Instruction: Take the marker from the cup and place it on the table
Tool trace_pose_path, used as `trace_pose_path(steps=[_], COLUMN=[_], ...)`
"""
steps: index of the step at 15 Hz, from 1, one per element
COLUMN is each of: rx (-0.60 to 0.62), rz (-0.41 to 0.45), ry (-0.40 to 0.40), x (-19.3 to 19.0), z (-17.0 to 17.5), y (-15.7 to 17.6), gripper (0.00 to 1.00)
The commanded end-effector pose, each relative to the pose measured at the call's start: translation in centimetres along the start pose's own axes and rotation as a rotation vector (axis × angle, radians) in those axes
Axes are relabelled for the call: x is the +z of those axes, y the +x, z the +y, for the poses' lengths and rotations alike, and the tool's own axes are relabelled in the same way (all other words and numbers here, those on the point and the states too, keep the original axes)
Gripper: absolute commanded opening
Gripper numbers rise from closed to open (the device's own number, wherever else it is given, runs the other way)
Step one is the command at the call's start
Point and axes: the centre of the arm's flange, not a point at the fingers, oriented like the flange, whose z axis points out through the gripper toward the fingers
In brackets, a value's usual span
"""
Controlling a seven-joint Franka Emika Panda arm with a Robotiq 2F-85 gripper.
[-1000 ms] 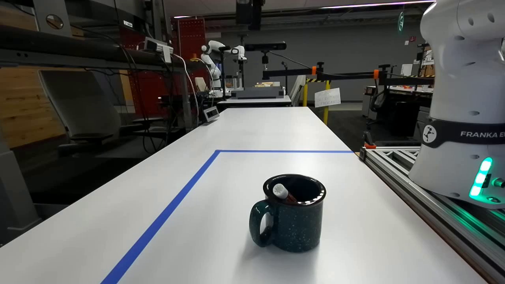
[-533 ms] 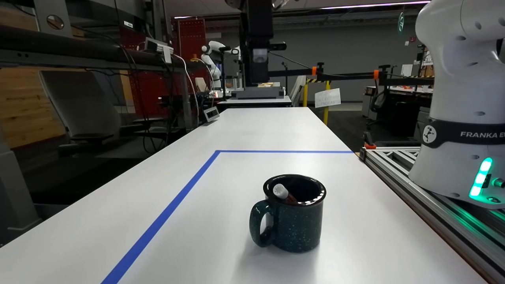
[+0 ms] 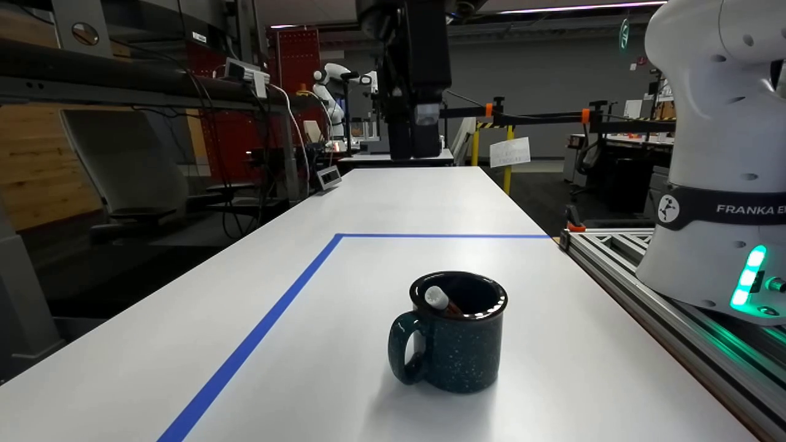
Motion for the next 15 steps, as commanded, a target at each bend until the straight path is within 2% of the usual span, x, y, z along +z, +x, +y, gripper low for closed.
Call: trace_pose_path(steps=[1, 6, 10, 15], rx=[-0.095, -0.233, -0.286, -0.31], rz=[-0.05, -0.102, -0.058, 0.01], ry=[-0.028, -0.109, -0.19, -0.116], x=[3.3, 6.6, 7.9, 10.3], z=[-0.9, -2.1, -2.8, -3.0], y=[-0.2, -1.8, -2.1, -1.3], gripper=[1.0, 1.0, 1.0, 1.0])
